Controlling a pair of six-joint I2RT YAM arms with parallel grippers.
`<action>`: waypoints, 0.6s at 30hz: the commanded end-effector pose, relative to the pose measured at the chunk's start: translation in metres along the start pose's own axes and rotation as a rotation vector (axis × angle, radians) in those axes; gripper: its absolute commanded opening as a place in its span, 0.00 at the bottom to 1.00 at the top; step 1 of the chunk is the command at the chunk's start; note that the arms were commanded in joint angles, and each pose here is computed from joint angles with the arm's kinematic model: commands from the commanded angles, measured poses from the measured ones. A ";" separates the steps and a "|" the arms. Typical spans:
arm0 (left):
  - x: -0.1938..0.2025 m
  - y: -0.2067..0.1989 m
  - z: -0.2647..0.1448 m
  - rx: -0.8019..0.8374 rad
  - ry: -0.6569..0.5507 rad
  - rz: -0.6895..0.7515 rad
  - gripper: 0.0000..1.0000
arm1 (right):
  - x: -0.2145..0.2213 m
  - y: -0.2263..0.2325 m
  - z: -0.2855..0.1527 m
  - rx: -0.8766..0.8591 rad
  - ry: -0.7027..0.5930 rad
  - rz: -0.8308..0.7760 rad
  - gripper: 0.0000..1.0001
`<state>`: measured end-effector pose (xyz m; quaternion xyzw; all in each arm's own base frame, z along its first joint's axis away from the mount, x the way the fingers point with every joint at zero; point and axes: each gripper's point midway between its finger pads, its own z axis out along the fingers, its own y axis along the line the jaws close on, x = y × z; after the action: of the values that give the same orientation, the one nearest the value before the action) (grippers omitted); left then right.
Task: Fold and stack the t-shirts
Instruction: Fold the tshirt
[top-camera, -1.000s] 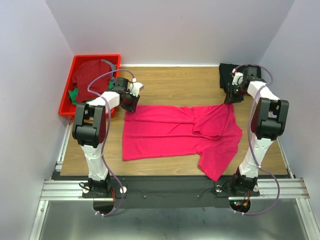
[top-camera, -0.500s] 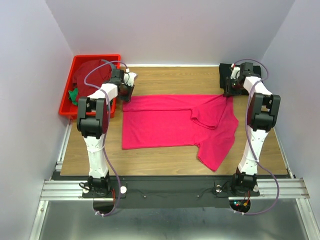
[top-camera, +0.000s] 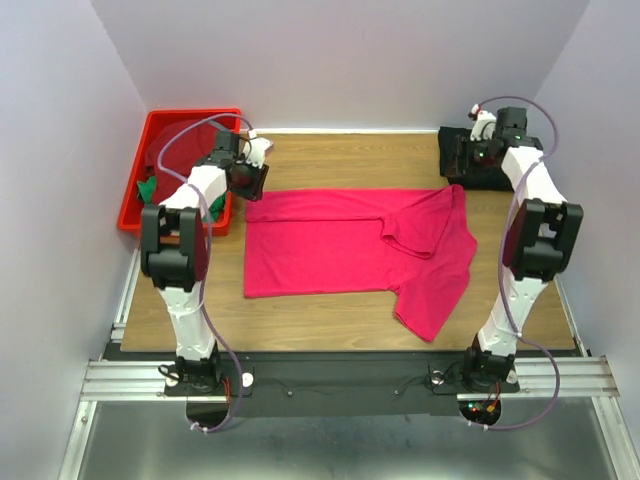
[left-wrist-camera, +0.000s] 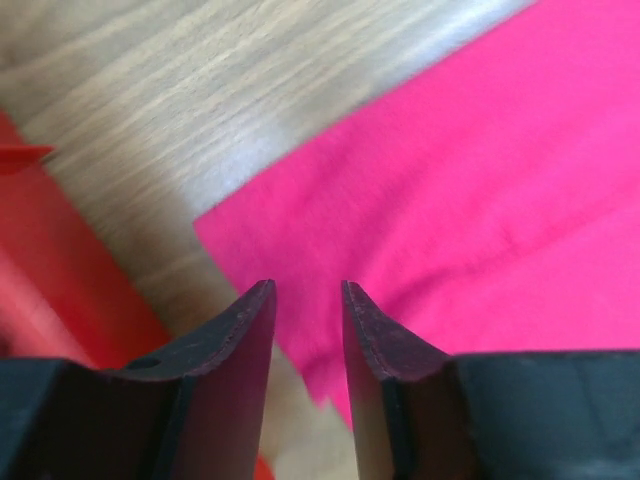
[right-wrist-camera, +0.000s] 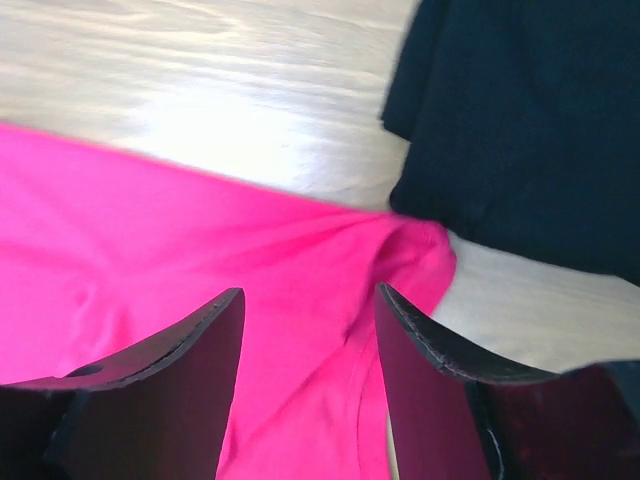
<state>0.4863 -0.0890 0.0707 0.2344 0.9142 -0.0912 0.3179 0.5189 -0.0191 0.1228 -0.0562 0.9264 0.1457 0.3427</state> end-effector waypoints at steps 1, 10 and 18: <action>-0.036 -0.014 -0.066 0.026 -0.146 0.131 0.48 | -0.009 0.021 -0.046 -0.048 -0.031 -0.124 0.61; 0.019 -0.051 -0.102 0.110 -0.127 0.234 0.51 | 0.087 0.035 -0.070 -0.082 0.193 -0.190 0.53; 0.104 -0.068 -0.097 0.133 0.005 0.256 0.49 | 0.176 0.024 -0.059 -0.040 0.366 -0.169 0.45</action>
<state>0.3475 -0.0863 0.0814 0.3431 0.8802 -0.1227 0.3041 0.3546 -0.0056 0.0557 -0.1501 0.9616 0.1538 0.1707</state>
